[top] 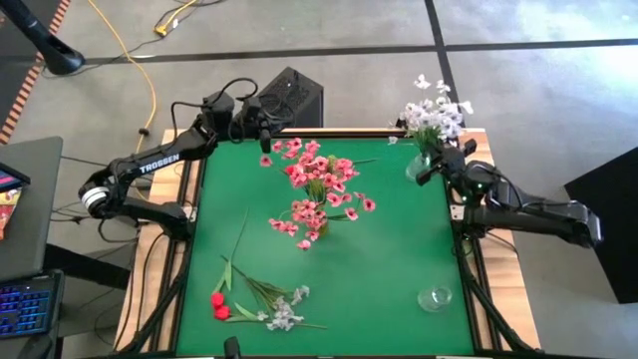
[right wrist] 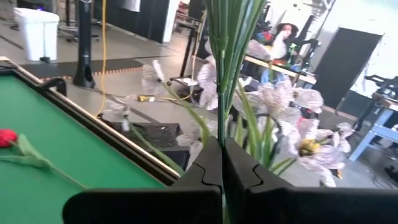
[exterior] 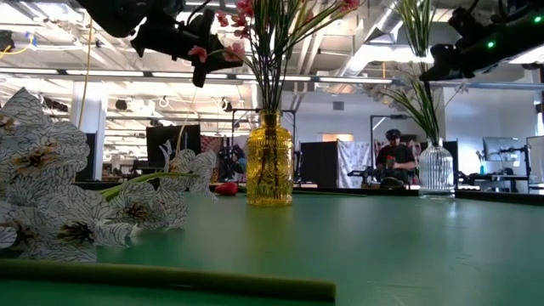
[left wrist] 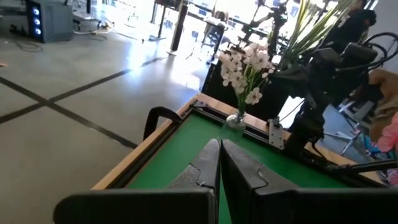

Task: Sort flowers into vase by color
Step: Put the white flowers into the top transparent vase

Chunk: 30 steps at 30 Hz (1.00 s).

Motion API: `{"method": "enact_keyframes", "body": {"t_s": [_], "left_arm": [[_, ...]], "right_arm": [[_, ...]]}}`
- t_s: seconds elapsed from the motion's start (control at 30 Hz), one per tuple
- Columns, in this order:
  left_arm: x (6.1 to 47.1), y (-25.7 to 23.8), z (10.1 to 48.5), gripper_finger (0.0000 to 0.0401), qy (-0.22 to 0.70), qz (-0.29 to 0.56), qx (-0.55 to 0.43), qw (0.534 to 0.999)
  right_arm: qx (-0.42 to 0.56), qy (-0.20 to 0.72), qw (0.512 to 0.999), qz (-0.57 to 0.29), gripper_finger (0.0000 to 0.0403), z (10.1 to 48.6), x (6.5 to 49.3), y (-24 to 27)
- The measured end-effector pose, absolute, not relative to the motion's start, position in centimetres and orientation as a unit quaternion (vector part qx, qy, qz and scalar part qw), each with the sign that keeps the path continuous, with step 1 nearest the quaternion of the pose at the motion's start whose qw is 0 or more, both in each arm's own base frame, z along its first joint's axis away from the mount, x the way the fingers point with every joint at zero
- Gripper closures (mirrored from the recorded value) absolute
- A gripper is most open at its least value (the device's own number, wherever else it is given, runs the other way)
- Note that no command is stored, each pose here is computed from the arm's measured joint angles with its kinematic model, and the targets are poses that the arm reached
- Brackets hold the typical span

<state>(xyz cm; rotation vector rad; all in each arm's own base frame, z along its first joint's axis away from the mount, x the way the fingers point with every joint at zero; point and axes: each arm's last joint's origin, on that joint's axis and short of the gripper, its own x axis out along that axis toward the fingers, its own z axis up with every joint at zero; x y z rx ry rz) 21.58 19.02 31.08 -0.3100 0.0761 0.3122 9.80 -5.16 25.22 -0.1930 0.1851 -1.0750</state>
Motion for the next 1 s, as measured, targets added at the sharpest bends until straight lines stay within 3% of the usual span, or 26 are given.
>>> {"method": "enact_keyframes", "body": {"t_s": [0.6,1.0], "left_arm": [[21.6,19.0,31.1,0.0401,0.036,0.157,-0.160,0.974],[21.6,19.0,31.1,0.0401,0.036,0.157,-0.162,0.974]], "right_arm": [[-0.072,0.080,0.845,-0.523,0.0382,25.2,9.4,-6.1],[-0.052,0.056,0.846,-0.527,0.0382,22.6,9.8,-6.3]]}}
